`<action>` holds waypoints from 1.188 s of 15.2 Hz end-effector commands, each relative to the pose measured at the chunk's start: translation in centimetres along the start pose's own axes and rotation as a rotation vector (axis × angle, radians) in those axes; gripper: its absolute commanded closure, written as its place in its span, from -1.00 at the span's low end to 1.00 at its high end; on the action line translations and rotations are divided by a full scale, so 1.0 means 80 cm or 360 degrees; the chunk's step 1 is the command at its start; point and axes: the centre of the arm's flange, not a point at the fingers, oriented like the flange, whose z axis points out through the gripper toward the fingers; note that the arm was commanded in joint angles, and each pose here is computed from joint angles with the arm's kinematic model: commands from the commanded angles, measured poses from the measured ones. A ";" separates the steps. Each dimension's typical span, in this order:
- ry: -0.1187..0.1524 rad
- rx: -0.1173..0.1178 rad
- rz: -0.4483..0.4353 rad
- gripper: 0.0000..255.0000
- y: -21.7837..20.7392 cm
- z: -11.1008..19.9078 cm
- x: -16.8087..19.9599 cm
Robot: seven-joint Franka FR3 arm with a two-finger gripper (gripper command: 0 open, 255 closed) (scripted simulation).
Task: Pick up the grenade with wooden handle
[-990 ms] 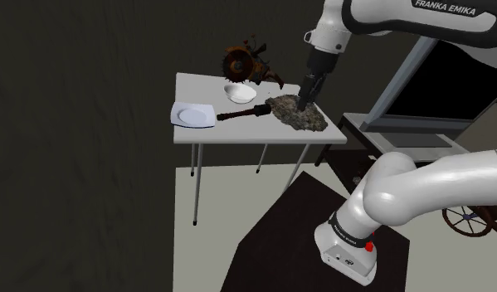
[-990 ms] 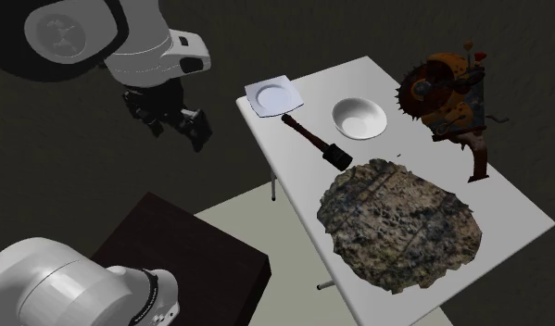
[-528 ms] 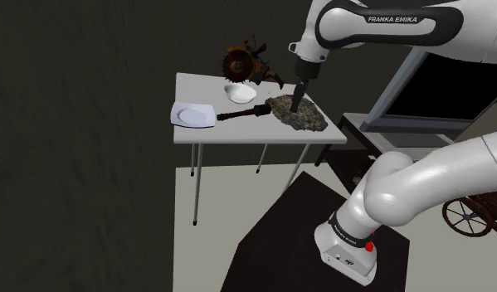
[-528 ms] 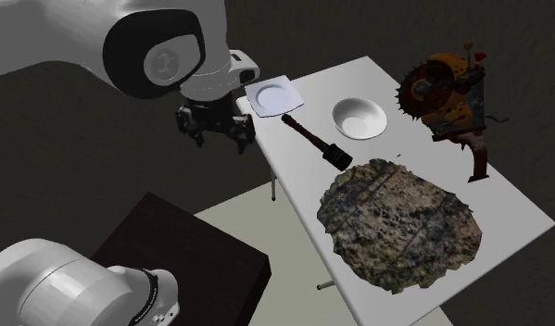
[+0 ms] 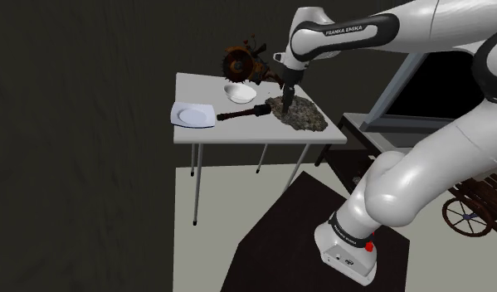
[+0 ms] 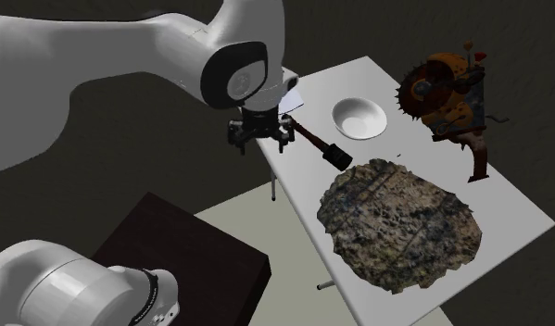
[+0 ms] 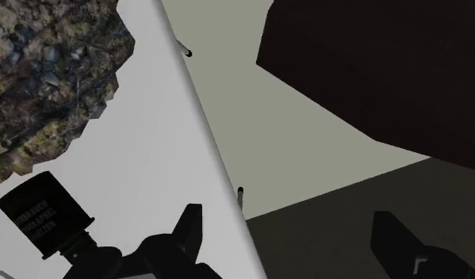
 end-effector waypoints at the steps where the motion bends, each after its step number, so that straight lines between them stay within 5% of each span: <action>1: -0.0009 -0.0018 -0.0104 -1.00 0.025 0.012 0.017; 18: -0.0083 -0.0143 -0.0917 -1.00 0.193 0.132 0.191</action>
